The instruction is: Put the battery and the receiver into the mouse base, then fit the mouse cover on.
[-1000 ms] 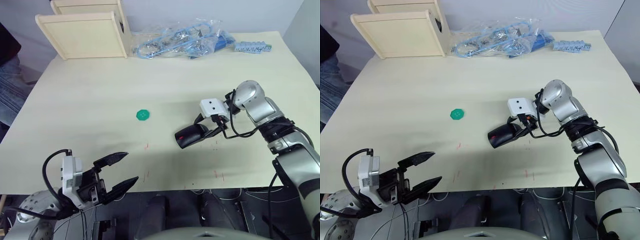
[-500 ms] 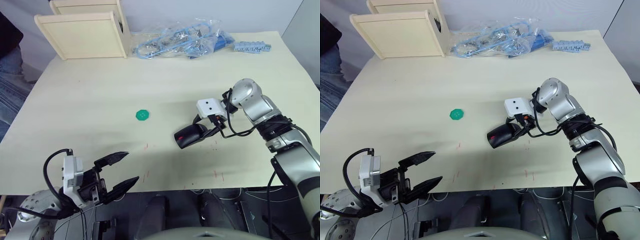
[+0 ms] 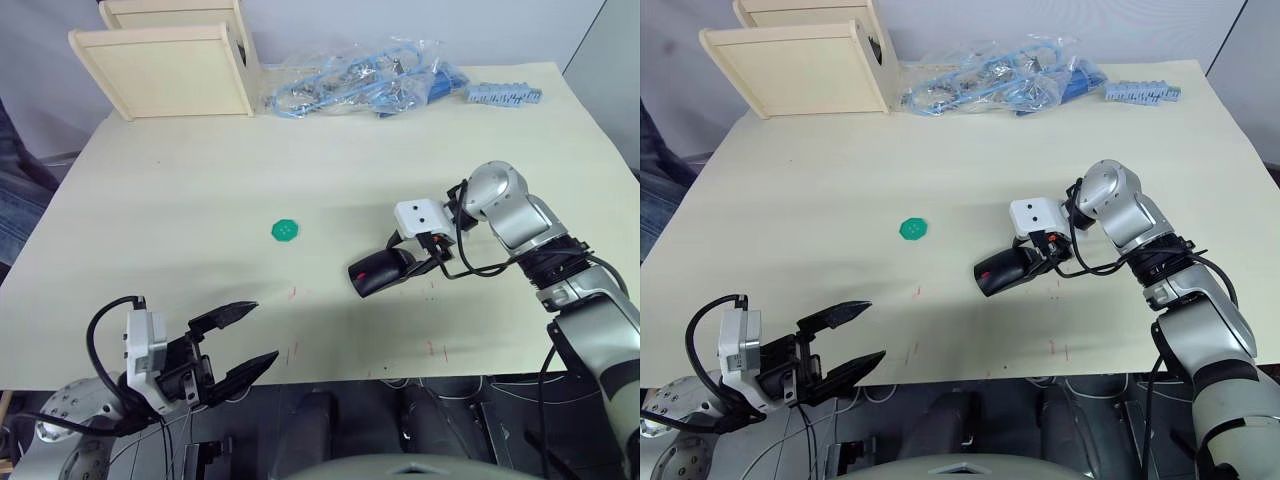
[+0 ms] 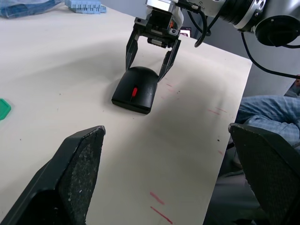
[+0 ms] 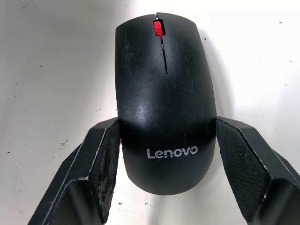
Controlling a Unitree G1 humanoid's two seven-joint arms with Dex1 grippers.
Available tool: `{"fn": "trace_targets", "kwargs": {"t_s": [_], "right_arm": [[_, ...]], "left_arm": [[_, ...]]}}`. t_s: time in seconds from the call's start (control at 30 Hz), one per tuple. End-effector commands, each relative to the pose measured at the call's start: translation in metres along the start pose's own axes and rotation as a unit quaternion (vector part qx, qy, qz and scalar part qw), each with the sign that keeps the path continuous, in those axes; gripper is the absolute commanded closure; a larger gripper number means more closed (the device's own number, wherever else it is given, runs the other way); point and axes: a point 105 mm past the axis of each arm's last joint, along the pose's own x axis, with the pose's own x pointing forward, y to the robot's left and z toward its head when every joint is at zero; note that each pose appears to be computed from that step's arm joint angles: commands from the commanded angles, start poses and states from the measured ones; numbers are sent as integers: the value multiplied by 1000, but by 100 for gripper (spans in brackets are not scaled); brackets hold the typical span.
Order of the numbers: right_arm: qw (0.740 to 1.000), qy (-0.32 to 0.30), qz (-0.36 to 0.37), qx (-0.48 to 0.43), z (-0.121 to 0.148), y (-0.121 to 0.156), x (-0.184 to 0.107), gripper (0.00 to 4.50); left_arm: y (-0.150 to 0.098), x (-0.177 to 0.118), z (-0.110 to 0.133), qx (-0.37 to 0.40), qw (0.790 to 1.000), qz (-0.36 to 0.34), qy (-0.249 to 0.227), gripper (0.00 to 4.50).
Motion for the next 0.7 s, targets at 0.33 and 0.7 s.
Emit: {"fn": "trace_targets", "kwargs": {"t_s": [0.33,0.7], "right_arm": [[1000,-3,0,-9,2,0,-2,138],[1000,-5,3,-12,3,-1,-2,138]], "left_arm": [[-2,0,4,13,1000,-6,-4,0],[-3,0,4,12,1000,-4,-4,0]]}}
